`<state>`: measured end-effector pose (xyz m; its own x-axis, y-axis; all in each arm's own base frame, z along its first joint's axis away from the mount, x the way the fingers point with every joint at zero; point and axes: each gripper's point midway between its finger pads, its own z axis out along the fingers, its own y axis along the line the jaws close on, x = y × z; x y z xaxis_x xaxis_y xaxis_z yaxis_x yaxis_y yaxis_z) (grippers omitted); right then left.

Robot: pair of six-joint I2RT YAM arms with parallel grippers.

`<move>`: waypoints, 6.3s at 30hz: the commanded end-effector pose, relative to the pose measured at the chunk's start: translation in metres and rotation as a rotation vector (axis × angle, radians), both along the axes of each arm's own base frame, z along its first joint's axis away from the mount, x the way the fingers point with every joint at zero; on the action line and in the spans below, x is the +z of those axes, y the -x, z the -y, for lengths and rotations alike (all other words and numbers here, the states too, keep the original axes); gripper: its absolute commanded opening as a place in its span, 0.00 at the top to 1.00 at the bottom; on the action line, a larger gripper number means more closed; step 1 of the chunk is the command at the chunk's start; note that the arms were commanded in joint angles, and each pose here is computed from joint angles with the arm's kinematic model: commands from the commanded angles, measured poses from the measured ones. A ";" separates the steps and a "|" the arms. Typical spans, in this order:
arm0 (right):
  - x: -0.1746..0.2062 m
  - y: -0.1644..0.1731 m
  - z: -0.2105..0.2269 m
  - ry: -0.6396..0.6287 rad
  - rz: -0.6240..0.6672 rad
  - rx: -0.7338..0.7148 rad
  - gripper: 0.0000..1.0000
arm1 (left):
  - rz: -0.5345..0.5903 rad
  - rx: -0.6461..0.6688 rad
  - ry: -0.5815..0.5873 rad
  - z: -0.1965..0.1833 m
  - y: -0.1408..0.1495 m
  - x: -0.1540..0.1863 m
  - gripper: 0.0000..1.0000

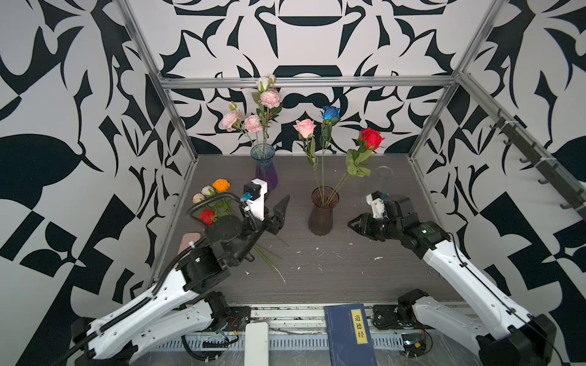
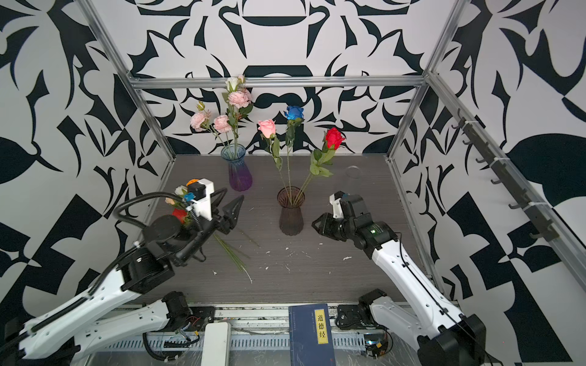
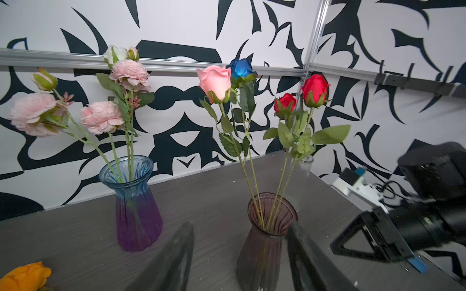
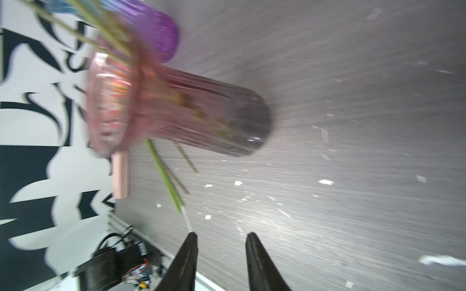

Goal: Arrange flowers in a vase
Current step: Place the flower in the vase, then move the vase to the top-center of the table, then pick up the vase from the top-right of the table, then place the vase at the center of the table.

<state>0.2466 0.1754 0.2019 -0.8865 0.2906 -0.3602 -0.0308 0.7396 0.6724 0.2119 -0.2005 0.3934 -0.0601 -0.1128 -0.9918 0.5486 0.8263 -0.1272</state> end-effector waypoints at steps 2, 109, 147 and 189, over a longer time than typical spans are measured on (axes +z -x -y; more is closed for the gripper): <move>0.025 -0.014 -0.027 -0.136 -0.015 -0.027 0.64 | -0.081 -0.035 -0.061 -0.026 0.023 -0.004 0.39; 0.085 -0.281 -0.028 0.097 0.029 -0.258 0.55 | -0.336 0.044 0.003 -0.133 0.086 -0.108 0.56; 0.022 -0.187 0.195 0.329 -0.186 -0.488 0.63 | -0.358 0.084 -0.011 -0.134 0.081 -0.113 0.56; 0.044 -0.066 -0.015 0.590 -0.073 0.105 1.00 | -0.364 0.069 -0.031 -0.126 0.079 -0.114 0.56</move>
